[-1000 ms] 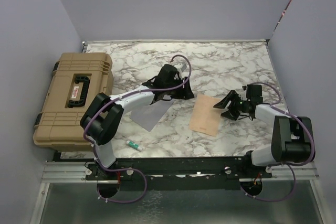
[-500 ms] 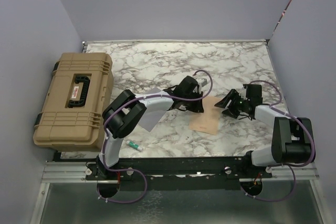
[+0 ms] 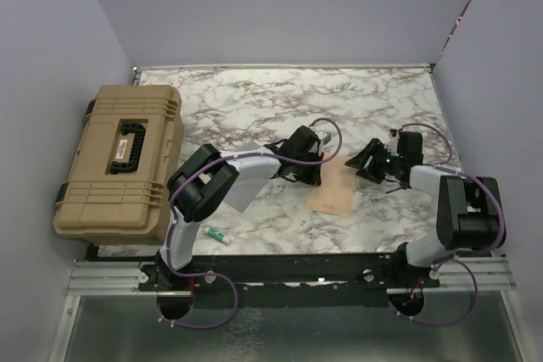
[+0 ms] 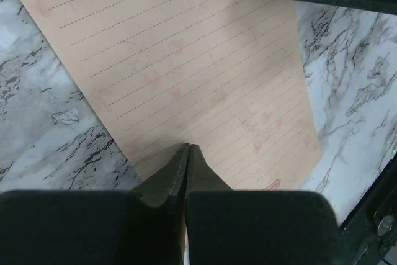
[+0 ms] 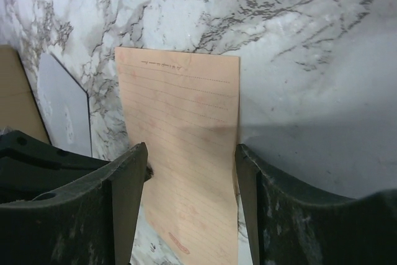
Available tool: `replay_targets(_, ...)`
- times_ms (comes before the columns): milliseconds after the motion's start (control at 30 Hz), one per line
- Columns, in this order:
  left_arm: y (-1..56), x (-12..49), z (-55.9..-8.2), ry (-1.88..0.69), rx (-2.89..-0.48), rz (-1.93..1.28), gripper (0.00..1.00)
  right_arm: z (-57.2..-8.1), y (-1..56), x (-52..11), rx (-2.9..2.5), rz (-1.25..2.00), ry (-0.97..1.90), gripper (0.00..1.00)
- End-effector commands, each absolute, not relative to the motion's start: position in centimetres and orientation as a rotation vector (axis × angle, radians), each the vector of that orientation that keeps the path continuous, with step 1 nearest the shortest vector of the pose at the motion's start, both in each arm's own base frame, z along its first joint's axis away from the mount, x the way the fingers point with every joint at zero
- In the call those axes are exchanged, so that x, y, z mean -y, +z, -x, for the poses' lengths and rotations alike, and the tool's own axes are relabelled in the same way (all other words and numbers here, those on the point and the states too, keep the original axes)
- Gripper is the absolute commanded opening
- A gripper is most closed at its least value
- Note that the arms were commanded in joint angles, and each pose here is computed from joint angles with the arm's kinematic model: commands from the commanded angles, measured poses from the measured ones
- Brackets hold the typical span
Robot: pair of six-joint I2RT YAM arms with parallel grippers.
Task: Place the letter into the envelope and seal it
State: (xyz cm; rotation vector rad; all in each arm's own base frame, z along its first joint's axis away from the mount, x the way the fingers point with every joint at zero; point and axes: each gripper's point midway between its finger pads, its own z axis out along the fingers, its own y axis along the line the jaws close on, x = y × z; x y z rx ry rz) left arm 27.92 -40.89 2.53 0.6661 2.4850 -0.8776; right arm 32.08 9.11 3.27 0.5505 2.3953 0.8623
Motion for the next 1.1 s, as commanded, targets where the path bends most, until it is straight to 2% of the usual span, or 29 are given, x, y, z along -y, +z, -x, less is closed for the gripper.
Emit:
replay_targets(0, -2.9, 36.4, -26.0, -0.632, -2.657, -0.726, 0.00, -29.7, 0.9, -10.7, -2.494, -0.480, 0.976, 0.63)
replay_targets(233, -3.5, 35.8, -25.9, -0.594, -2.678, -0.725, 0.00, -28.7, 3.7, -13.4, -2.429, -0.358, 1.261, 0.62)
replay_targets(467, -3.2, 36.1, -26.3, -0.594, -2.675, -0.700, 0.00, -28.3, 4.3, -12.9, -2.420, -0.338, 1.199, 0.60)
replay_targets(533, -2.6, 36.4, -26.5, -0.611, -2.661, -0.701, 0.00, -28.8, 4.3, -12.6, -2.414, -0.340, 1.162, 0.51)
replay_targets(567, -2.1, 36.6, -26.5, -0.628, -2.649, -0.704, 0.00, -29.1, 4.6, -12.6, -2.398, -0.332, 1.157, 0.44)
replay_targets(600, -1.3, 37.0, -26.6, -0.651, -2.632, -0.710, 0.00, -29.4, 4.9, -12.6, -2.378, -0.328, 1.155, 0.31)
replay_targets(733, 1.5, 38.2, -27.5, -0.707, -2.555, -0.725, 0.00, -30.4, 6.3, -12.7, -2.300, -0.300, 1.165, 0.03)
replay_targets(800, 3.5, 38.7, -28.1, -0.745, -2.517, -0.706, 0.00, -30.8, 7.0, -12.6, -2.277, -0.287, 1.158, 0.00)
replay_targets(833, 4.6, 38.9, -28.6, -0.765, -2.494, -0.689, 0.03, -31.0, 7.6, -12.6, -2.261, -0.276, 1.153, 0.00)
replay_targets(933, 9.6, 39.2, -30.7, -0.837, -2.404, -0.599, 0.29, -31.7, 10.3, -12.4, -2.205, -0.233, 1.127, 0.00)
replay_targets(1000, 13.4, 38.8, -32.4, -0.866, -2.332, -0.531, 0.53, -32.4, 12.4, -12.3, -2.167, -0.204, 1.105, 0.00)
replay_targets(1067, 16.9, 38.1, -33.9, -0.876, -2.253, -0.479, 0.72, -33.1, 14.9, -12.2, -2.123, -0.166, 1.085, 0.00)
